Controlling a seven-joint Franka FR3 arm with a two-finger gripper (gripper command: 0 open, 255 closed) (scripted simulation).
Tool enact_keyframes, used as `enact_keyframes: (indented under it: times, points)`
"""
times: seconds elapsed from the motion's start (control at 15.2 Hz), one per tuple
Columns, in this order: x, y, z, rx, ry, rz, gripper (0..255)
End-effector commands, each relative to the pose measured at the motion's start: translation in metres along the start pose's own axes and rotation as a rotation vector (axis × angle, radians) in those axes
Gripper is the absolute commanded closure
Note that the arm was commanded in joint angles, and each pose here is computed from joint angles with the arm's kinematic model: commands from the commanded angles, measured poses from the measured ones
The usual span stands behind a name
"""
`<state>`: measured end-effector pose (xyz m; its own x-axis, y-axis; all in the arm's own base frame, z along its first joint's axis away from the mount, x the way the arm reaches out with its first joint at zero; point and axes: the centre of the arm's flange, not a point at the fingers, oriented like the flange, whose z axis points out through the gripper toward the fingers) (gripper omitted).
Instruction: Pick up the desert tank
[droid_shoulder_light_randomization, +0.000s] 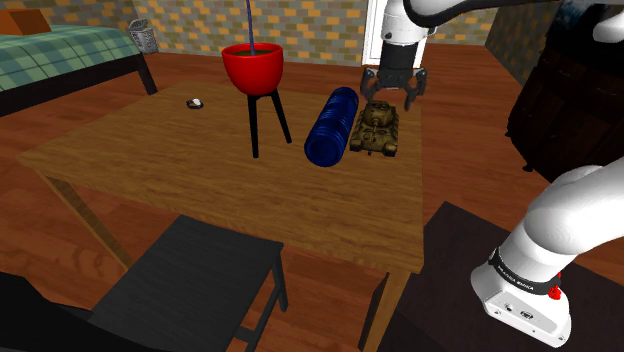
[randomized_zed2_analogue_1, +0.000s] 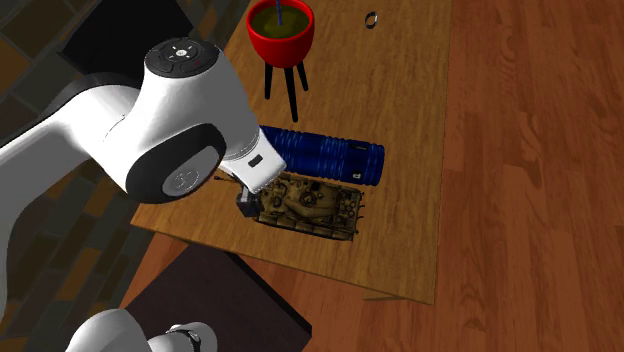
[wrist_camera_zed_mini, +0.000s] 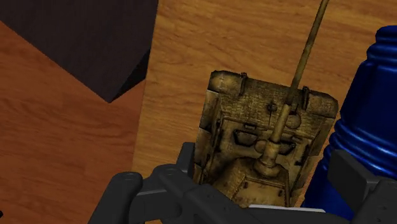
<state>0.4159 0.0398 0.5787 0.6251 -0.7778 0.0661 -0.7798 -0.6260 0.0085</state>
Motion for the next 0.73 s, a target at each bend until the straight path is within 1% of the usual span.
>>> enact_keyframes:
  times: [0.0, 0.07, 0.53, 0.66]
  points:
    - [0.013, -0.024, 0.014, -0.028, -0.019, 0.166, 0]
    - [0.015, -0.027, 0.017, -0.033, -0.022, 0.193, 0]
    - [0.013, -0.028, 0.057, -0.033, -0.022, 0.193, 0]
    - [0.013, -0.028, 0.057, -0.033, -0.022, 0.193, 0]
